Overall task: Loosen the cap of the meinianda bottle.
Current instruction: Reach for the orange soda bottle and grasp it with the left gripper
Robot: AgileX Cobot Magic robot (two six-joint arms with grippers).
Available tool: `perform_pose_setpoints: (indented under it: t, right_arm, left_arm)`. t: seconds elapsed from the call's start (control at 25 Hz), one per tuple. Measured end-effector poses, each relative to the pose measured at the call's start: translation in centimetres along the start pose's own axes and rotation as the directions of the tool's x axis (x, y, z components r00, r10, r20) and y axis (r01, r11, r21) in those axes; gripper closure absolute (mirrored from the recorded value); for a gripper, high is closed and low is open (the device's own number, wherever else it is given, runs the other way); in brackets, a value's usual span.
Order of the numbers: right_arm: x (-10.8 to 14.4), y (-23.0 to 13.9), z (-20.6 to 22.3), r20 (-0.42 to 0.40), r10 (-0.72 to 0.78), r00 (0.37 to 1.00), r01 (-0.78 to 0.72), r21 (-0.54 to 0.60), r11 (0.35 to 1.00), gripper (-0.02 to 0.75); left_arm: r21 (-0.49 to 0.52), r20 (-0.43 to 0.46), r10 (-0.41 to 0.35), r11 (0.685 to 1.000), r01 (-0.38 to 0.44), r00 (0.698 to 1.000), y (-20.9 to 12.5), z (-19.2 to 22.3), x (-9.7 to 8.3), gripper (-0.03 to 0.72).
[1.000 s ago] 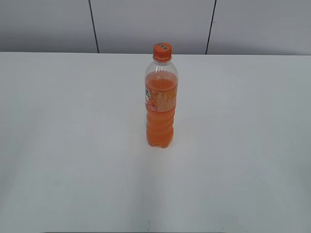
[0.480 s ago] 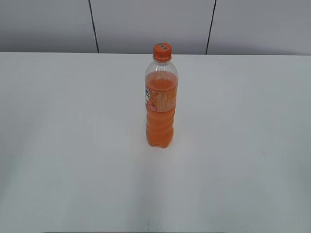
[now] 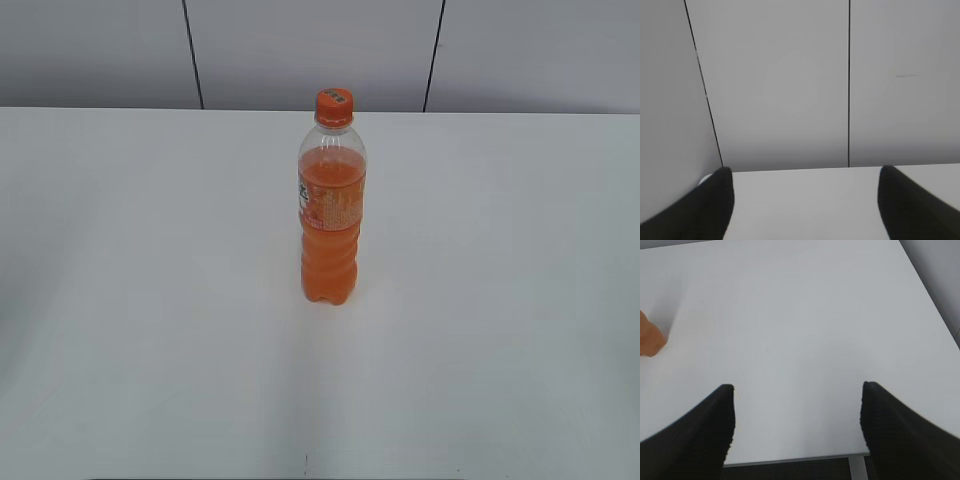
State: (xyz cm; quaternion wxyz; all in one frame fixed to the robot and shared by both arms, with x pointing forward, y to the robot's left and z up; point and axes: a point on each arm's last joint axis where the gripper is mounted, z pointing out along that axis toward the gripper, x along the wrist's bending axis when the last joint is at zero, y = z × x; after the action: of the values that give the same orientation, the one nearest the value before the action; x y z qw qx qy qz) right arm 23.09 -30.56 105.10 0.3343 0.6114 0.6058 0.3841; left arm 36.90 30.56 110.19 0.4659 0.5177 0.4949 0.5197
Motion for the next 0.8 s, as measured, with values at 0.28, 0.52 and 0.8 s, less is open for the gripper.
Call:
perform_pose_setpoints:
  t: [0.28,0.52,0.8]
  right_arm:
    - [0.0,0.0,0.0,0.0,0.0,1.0,0.0,0.0,1.0,0.15]
    - [0.0,0.0,0.0,0.0,0.0,1.0,0.0,0.0,1.0,0.15]
    - [0.0,0.0,0.0,0.0,0.0,1.0,0.0,0.0,1.0,0.15]
  left_arm:
    - [-0.004,-0.007,-0.006,1.0,0.006,1.0,-0.9,3.6,0.0,0.147]
    - [0.017,-0.008,0.002,1.0,-0.002,1.0,-2.3,6.4,-0.1,0.151]
    - [0.021,0.031,0.02,1.0,-0.02,0.999,-4.2,9.4,-0.6,0.166]
